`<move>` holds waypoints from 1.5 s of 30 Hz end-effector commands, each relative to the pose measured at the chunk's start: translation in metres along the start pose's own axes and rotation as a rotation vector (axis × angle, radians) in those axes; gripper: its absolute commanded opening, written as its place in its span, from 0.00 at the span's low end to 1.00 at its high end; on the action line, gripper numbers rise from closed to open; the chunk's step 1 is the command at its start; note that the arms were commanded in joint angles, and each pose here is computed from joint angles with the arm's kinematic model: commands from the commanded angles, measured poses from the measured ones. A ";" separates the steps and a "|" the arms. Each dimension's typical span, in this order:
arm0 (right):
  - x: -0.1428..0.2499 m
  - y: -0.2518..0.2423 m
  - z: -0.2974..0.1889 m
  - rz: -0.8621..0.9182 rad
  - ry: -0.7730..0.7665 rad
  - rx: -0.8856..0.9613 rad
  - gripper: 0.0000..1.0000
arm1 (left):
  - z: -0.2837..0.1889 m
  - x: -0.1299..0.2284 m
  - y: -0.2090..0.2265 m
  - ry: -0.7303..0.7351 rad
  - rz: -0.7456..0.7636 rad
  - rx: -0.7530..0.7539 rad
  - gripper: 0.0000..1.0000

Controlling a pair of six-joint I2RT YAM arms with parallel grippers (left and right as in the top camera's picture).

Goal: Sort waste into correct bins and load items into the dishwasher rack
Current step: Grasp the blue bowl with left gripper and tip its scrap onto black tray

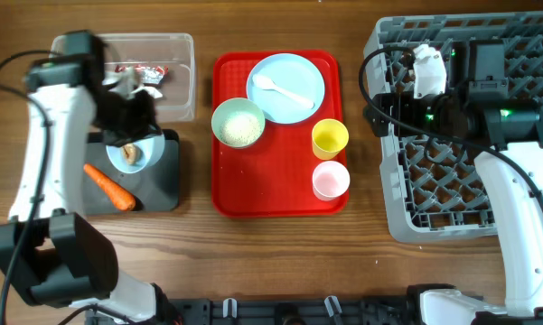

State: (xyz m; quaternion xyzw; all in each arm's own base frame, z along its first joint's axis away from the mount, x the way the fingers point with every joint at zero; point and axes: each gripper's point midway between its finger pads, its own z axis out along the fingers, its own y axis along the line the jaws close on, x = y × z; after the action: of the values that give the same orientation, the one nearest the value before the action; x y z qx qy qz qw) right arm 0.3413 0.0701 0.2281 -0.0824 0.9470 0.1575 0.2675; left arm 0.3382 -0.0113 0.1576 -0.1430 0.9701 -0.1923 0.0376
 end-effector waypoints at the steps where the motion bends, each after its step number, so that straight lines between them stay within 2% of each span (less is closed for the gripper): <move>1: -0.005 -0.002 -0.001 0.005 -0.010 0.018 0.98 | -0.023 -0.006 -0.004 -0.043 0.077 0.386 0.04; 4: -0.005 -0.002 -0.001 0.005 -0.010 0.018 0.98 | -0.030 -0.006 0.016 -0.105 0.062 0.510 0.04; 9: -0.008 -0.002 -0.001 0.001 -0.023 0.018 0.98 | -0.014 -0.002 0.046 -0.191 -0.016 0.655 0.04; 13: -0.009 -0.002 -0.001 0.000 -0.025 0.018 0.98 | -0.023 0.004 0.041 -0.297 0.021 0.836 0.04; 22: -0.008 -0.002 -0.001 0.001 -0.024 0.018 0.98 | -0.045 -0.002 0.027 -0.403 0.084 0.974 0.04; 27: -0.009 -0.002 -0.001 0.000 -0.024 0.018 0.98 | -0.058 -0.004 0.020 -0.428 0.053 1.059 0.04; 34: -0.009 -0.002 -0.001 0.000 -0.025 0.018 0.99 | -0.047 0.002 0.019 -0.382 0.063 1.005 0.04; 38: -0.009 -0.002 -0.001 0.002 -0.025 0.018 1.00 | -0.039 0.015 -0.011 -0.303 0.229 0.895 0.04; 40: -0.009 -0.002 -0.001 0.002 -0.026 0.018 1.00 | -0.038 0.025 -0.039 -0.262 0.370 0.831 0.04; 43: -0.010 -0.002 -0.001 0.009 -0.029 0.018 1.00 | -0.020 0.038 -0.075 -0.171 0.469 0.656 0.04; 45: -0.010 -0.002 -0.001 0.009 -0.031 0.018 1.00 | 0.005 0.038 -0.085 -0.143 0.447 0.420 0.04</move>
State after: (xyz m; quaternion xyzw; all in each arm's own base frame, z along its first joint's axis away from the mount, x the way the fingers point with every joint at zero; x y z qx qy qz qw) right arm 0.3458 0.0680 0.2301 -0.0788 0.9456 0.1515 0.2769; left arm 0.3220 -0.0804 0.2045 0.0992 0.8271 -0.5055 0.2246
